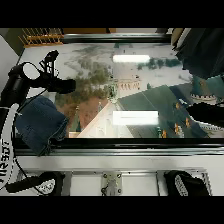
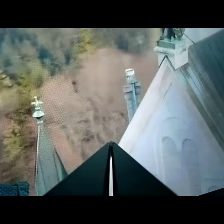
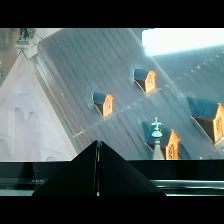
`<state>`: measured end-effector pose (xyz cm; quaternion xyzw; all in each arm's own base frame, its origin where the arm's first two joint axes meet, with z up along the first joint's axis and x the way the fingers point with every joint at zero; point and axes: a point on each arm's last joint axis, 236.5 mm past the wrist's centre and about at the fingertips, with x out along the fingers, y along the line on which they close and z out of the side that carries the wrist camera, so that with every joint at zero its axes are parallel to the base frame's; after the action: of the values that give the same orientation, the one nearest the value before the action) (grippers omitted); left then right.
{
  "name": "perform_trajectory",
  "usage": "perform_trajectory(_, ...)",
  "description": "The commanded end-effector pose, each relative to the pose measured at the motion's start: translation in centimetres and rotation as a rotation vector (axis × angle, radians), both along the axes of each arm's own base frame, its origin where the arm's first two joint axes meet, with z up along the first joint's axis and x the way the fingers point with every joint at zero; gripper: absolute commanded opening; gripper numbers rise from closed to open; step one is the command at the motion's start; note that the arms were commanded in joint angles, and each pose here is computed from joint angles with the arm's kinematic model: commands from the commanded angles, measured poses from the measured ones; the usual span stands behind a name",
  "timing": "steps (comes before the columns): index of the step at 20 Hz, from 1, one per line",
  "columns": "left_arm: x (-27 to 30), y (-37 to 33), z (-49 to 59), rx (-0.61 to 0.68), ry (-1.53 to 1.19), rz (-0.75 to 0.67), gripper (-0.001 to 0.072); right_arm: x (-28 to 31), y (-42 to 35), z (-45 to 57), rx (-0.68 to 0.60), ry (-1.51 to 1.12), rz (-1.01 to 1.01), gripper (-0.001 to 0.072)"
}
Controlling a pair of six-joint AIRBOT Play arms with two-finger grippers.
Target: Fold the clothes and pants, and hang the long-sleeved shirts on hangers.
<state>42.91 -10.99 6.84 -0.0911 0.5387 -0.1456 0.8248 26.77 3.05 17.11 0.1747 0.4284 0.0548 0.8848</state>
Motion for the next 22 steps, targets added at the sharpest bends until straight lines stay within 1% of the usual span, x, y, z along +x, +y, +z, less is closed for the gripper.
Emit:
perform_trajectory(1, 0.0, 0.0, 0.0, 0.000, 0.000, 0.000, 0.0022, 0.0, 0.0, 0.0, 0.000, 0.000, 0.000, 0.0018)
perform_trajectory(9, 0.0, 0.0, 0.0, 0.000, 0.000, 0.000, 0.0022, 0.0, 0.0, 0.0, 0.000, 0.000, 0.000, 0.0019)
perform_trajectory(12, 0.8, 0.0, 0.4, -0.006, -0.038, 0.011, 0.0022, 0.0, 0.0, 0.0, 0.000, 0.000, 0.000, 0.0019)
perform_trajectory(13, 1.3, 0.4, 0.5, 0.015, -0.065, 0.005, 0.0053, 0.0, 0.0, 0.0, 0.000, 0.000, 0.000, 0.0019)
perform_trajectory(14, 1.6, 1.8, 0.3, 0.067, -0.078, 0.009, 0.0416, 0.0, 0.0, 0.0, 0.000, 0.000, 0.000, 0.0019)
perform_trajectory(15, 1.6, 3.7, -0.1, 0.121, -0.067, 0.028, 0.0720, 0.0, 0.0, 0.0, 0.000, 0.000, 0.000, 0.0019)
perform_trajectory(16, 1.0, 6.3, -0.8, 0.184, -0.025, 0.073, 0.0717, 0.0, 0.0, 0.0, 0.000, 0.000, 0.000, 0.0019)
perform_trajectory(18, -0.8, 11.4, -2.3, 0.266, 0.073, 0.202, 0.0717, 0.0, 0.0, 0.0, 0.000, 0.000, 0.000, 0.0019)
perform_trajectory(19, -1.8, 13.3, -3.2, 0.279, 0.096, 0.260, 0.0717, 0.0, 0.0, 0.0, 0.000, 0.000, 0.000, 0.0019)
perform_trajectory(22, -5.1, 17.0, -6.8, 0.262, 0.150, 0.428, 0.0717, 0.0, 0.0, 0.0, 0.000, -0.001, 0.000, 0.0019)
